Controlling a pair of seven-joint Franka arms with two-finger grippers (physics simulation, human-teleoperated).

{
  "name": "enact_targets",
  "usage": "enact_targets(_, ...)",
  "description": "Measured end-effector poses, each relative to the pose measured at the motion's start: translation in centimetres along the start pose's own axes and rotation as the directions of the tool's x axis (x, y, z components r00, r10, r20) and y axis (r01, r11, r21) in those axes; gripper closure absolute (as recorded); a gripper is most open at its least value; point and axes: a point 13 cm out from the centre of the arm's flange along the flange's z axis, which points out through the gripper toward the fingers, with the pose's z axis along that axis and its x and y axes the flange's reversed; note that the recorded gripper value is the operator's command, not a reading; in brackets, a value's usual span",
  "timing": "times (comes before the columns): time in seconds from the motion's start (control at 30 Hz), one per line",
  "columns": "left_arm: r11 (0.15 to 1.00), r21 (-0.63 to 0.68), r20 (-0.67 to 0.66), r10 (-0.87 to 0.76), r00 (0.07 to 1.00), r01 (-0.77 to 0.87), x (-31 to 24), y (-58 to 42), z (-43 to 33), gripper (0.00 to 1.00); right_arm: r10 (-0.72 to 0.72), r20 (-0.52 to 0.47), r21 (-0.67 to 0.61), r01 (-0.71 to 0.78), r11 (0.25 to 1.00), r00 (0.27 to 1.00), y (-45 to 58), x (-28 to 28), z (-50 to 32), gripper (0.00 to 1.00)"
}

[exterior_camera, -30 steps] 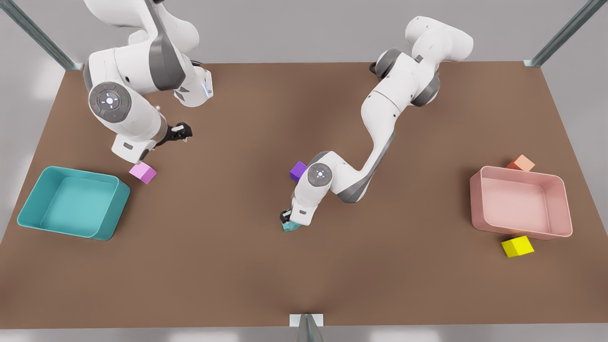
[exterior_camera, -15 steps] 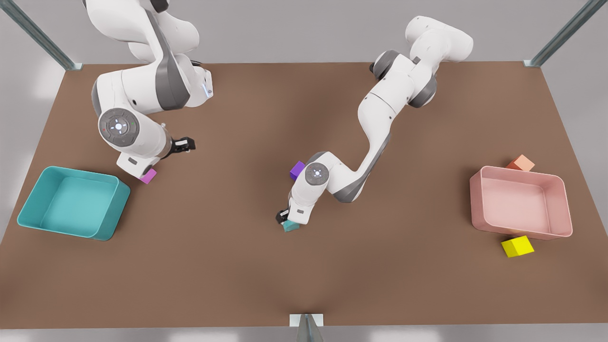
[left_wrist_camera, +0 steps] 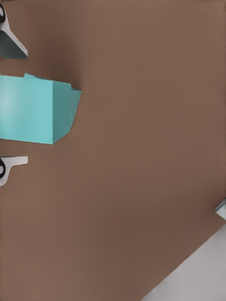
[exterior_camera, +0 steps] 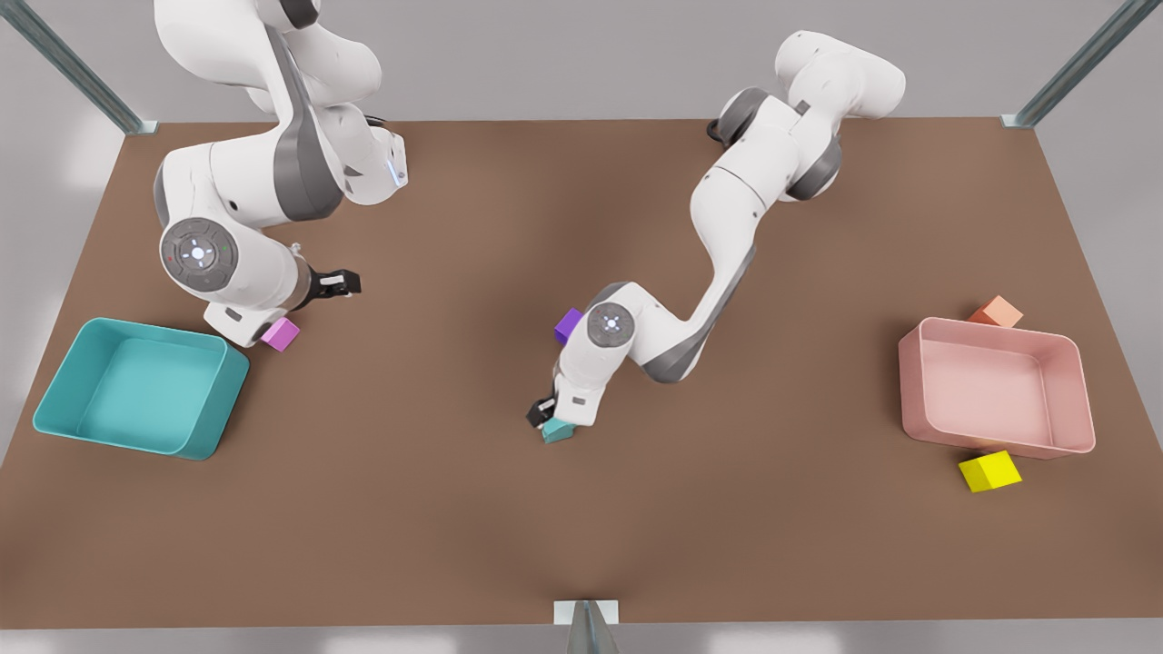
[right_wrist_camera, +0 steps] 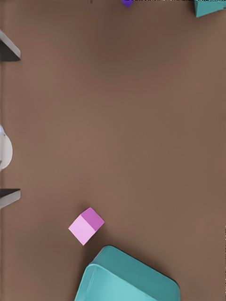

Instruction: Stack the two blue cubes on top of each other

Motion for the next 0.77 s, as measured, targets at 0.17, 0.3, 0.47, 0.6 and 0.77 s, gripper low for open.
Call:
enact_targets(0.17,0.994,-0.001,-0.022,-0.112,0.993,0.112,-8.9,1.3,-14.0,0.0,-0.003,0.02,0.005,0.003,1.0,1.0,-0.1,0.0,-1.0,0.0)
enact_targets(0.3,0.949,-0.135,0.014,-0.285,0.958,0.284,-24.3,15.9,-32.1,0.0,-0.005,0.027,0.01,0.004,1.0,1.0,-0.1,0.0,-1.3,0.0)
enact_targets(0.47,0.874,-0.42,0.078,-0.233,0.969,0.243,-22.8,37.2,-44.3,0.0,-0.006,0.02,0.013,0.006,1.0,1.0,-0.2,0.0,-1.1,0.0)
enact_targets(0.6,0.883,-0.468,-0.088,-0.079,0.993,0.029,-20.3,38.0,-43.6,0.0,-0.008,0.019,0.015,0.007,1.0,1.0,-0.1,0.0,-1.1,0.0)
enact_targets(0.77,0.871,-0.449,-0.241,0.1,0.965,-0.202,-17.9,37.2,-42.8,0.0,-0.01,0.016,0.017,0.009,1.0,1.0,-0.1,0.0,-1.0,0.0)
